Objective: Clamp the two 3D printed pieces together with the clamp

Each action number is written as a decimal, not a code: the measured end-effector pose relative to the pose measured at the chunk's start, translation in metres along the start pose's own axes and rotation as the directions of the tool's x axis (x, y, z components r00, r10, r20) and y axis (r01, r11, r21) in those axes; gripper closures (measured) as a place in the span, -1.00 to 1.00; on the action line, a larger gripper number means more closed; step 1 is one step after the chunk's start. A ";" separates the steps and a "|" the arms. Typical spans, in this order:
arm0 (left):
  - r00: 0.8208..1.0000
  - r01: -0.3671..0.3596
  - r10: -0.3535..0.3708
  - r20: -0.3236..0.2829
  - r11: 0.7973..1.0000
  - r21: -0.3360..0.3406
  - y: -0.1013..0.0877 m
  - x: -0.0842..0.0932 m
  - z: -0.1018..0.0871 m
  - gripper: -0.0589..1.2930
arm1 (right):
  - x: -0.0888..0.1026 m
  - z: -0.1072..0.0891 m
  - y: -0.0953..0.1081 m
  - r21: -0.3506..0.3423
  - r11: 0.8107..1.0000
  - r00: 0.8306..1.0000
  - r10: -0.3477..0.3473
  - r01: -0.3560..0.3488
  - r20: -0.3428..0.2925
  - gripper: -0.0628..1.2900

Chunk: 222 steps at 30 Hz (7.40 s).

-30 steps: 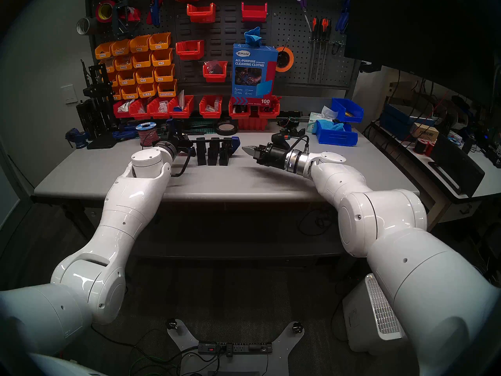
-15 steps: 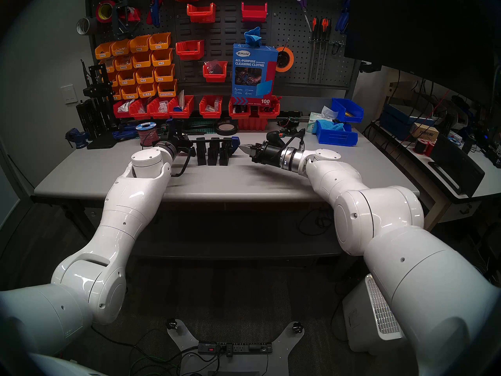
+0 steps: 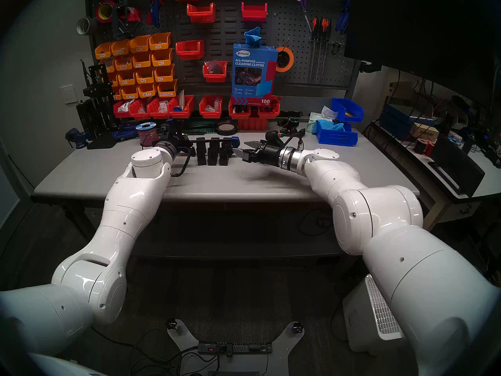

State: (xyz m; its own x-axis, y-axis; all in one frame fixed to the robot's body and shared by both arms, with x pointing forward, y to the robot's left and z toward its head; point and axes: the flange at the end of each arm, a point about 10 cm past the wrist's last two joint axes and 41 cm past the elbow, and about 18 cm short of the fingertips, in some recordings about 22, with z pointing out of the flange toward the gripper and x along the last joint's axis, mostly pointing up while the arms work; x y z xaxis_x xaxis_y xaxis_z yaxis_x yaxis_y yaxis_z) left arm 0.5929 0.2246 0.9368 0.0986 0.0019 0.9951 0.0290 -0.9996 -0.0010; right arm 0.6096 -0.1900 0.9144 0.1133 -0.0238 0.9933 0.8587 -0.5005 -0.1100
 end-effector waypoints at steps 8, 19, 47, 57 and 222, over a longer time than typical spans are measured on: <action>1.000 0.000 0.000 0.000 1.000 0.001 0.000 0.000 0.000 0.10 | -0.002 0.000 0.001 -0.016 1.000 1.000 0.003 -0.003 0.003 -0.88; 1.000 0.000 0.000 -0.001 1.000 0.001 0.000 0.000 0.000 0.10 | -0.005 -0.002 0.005 -0.051 0.999 1.000 0.006 -0.005 0.006 -0.88; 1.000 0.000 0.000 0.000 1.000 0.001 0.000 0.000 0.000 0.10 | -0.005 0.011 0.003 -0.067 0.995 0.992 -0.068 0.075 0.104 -0.88; 1.000 -0.001 0.001 0.000 1.000 0.001 0.000 0.000 0.000 0.10 | 0.003 0.014 0.005 -0.075 0.991 0.987 -0.099 0.109 0.125 -0.88; 1.000 0.000 0.000 0.000 1.000 0.006 -0.001 0.001 0.001 0.18 | -0.002 0.048 -0.004 -0.183 0.968 0.984 -0.160 0.172 0.078 0.72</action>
State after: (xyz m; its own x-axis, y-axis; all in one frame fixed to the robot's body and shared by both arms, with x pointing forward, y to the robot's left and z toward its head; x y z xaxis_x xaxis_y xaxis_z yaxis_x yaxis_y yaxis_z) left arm 0.5937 0.2258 0.9377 0.0989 0.0020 0.9951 0.0350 -0.9994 -0.0014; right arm 0.6293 -0.1465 0.9108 0.0132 0.1244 0.9921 0.7593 -0.6468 0.0710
